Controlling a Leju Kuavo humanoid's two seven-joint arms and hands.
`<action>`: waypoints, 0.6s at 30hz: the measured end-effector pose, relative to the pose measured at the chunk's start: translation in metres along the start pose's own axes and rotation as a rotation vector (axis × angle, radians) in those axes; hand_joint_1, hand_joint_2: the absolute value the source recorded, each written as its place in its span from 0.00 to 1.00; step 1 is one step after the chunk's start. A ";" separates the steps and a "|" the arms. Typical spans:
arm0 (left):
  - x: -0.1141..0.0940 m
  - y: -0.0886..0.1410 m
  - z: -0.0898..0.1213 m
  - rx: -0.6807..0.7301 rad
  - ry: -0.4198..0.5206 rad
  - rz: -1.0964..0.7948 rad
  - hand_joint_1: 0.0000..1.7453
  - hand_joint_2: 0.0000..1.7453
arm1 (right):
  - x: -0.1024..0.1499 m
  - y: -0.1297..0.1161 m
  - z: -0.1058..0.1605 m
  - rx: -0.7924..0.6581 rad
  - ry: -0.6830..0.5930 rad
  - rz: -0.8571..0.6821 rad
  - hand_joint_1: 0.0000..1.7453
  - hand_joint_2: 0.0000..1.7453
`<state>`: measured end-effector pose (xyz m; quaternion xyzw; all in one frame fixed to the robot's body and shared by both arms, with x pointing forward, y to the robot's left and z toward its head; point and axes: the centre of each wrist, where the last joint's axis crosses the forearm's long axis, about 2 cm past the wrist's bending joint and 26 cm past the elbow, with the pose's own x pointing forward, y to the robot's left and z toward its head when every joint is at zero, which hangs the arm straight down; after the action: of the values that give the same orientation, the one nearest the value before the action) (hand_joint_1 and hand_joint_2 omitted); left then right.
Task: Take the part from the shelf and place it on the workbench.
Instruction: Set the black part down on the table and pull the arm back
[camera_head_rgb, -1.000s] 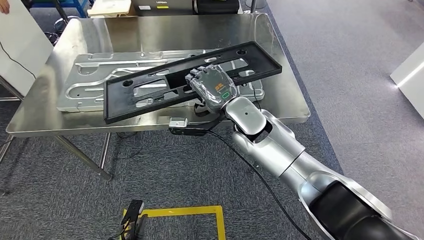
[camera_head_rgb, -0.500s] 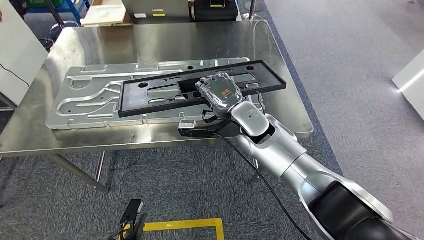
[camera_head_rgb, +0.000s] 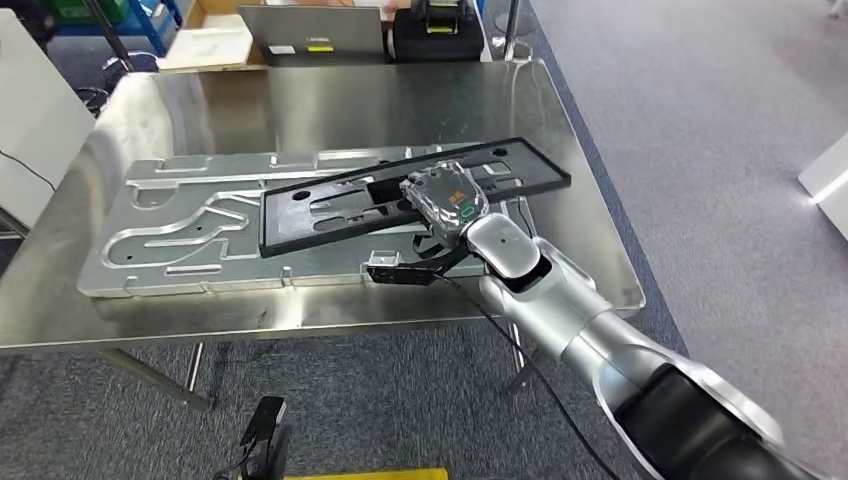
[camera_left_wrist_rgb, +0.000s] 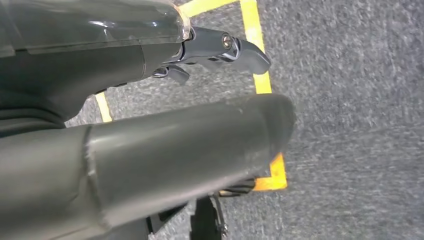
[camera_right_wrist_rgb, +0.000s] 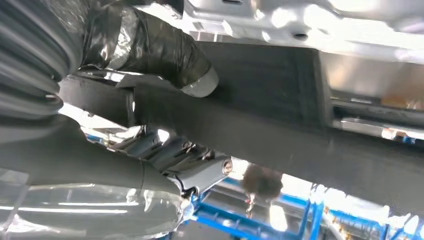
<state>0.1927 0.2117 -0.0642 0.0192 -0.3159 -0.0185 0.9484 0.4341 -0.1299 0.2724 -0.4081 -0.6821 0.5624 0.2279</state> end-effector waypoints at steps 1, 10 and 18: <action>0.001 0.000 0.000 0.000 -0.003 -0.002 0.00 0.00 | 0.001 0.001 -0.001 0.003 -0.002 -0.001 1.00 1.00; 0.000 -0.001 0.000 0.009 -0.002 -0.002 0.00 0.00 | 0.006 0.011 0.000 0.043 -0.005 -0.009 1.00 1.00; 0.002 -0.002 0.000 0.028 0.002 -0.005 0.00 0.75 | 0.009 0.017 0.000 0.078 0.005 -0.017 0.25 0.25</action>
<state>0.1940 0.2101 -0.0631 0.0336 -0.3151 -0.0164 0.9483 0.4347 -0.1218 0.2548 -0.3944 -0.6625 0.5855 0.2503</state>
